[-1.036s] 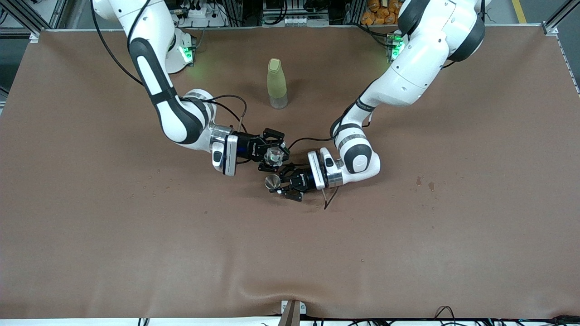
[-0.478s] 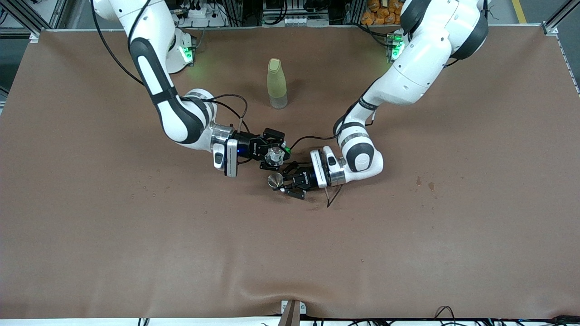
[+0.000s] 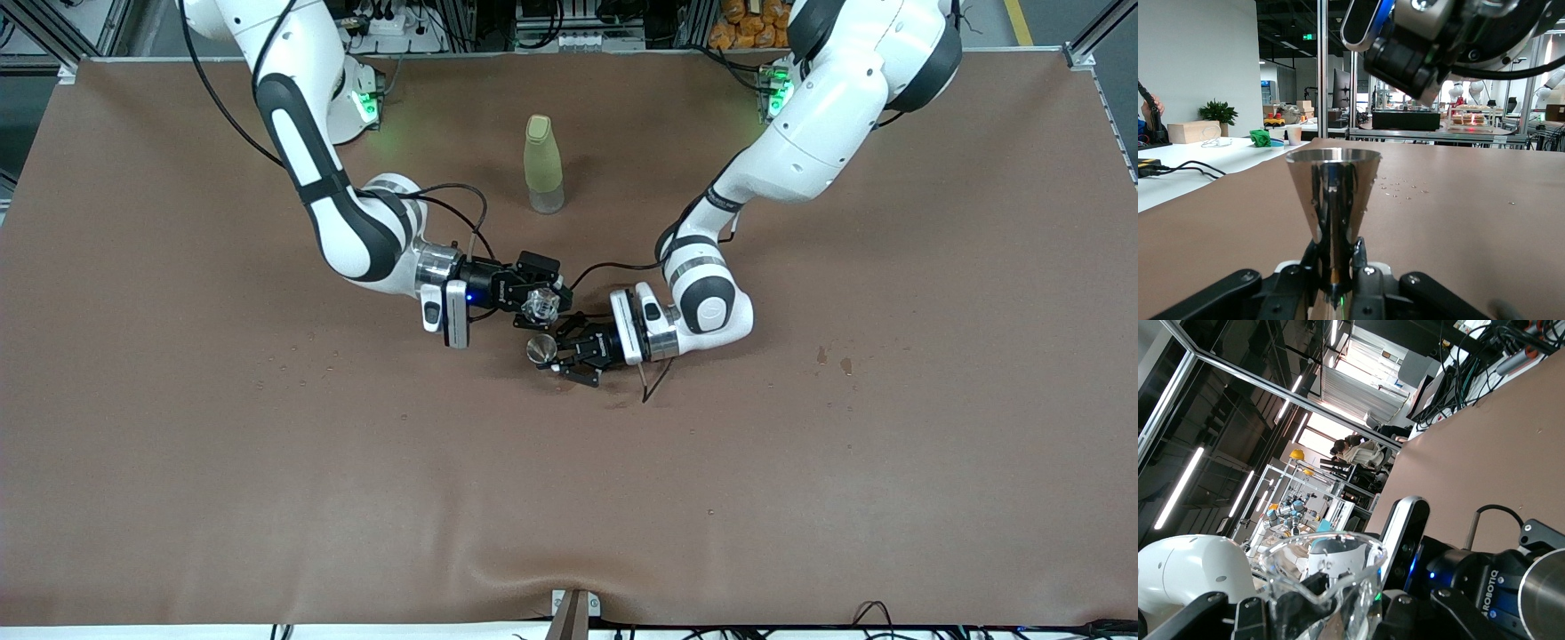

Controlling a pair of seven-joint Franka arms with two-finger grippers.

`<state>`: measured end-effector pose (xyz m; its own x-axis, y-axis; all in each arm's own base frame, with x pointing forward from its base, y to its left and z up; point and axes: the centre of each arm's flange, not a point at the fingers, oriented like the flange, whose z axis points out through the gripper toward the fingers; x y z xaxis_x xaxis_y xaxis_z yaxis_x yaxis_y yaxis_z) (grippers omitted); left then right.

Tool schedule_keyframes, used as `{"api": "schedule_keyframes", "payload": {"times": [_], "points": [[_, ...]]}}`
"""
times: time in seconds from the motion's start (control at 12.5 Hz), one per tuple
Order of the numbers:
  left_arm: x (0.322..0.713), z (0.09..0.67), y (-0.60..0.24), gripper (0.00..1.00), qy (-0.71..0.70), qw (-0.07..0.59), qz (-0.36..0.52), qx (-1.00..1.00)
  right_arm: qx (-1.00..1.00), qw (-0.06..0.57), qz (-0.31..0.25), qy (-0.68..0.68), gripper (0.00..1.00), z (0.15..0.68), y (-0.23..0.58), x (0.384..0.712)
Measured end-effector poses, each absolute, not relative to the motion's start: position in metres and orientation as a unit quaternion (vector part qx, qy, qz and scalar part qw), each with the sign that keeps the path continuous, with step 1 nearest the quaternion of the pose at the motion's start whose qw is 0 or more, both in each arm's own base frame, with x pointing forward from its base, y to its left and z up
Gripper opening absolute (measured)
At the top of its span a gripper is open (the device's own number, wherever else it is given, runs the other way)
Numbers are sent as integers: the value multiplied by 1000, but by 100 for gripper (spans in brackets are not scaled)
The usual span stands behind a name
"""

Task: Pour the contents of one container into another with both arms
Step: 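Pour from the tilted beaker into the jigger held by the left gripper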

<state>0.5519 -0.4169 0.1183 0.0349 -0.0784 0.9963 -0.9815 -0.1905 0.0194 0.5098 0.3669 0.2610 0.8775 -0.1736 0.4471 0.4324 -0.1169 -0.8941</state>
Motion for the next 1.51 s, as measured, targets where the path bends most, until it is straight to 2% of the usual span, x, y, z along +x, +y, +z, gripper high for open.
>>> {"api": "schedule_keyframes", "payload": {"times": [1.12,1.51], "points": [[546,125,-410,21,-456,441,516,576,-716,671,-187,-48,15,260,368,508],[547,127,-409,21,-448,445,518,577,-709,692,-132,-1,15,263,372,506]]}}
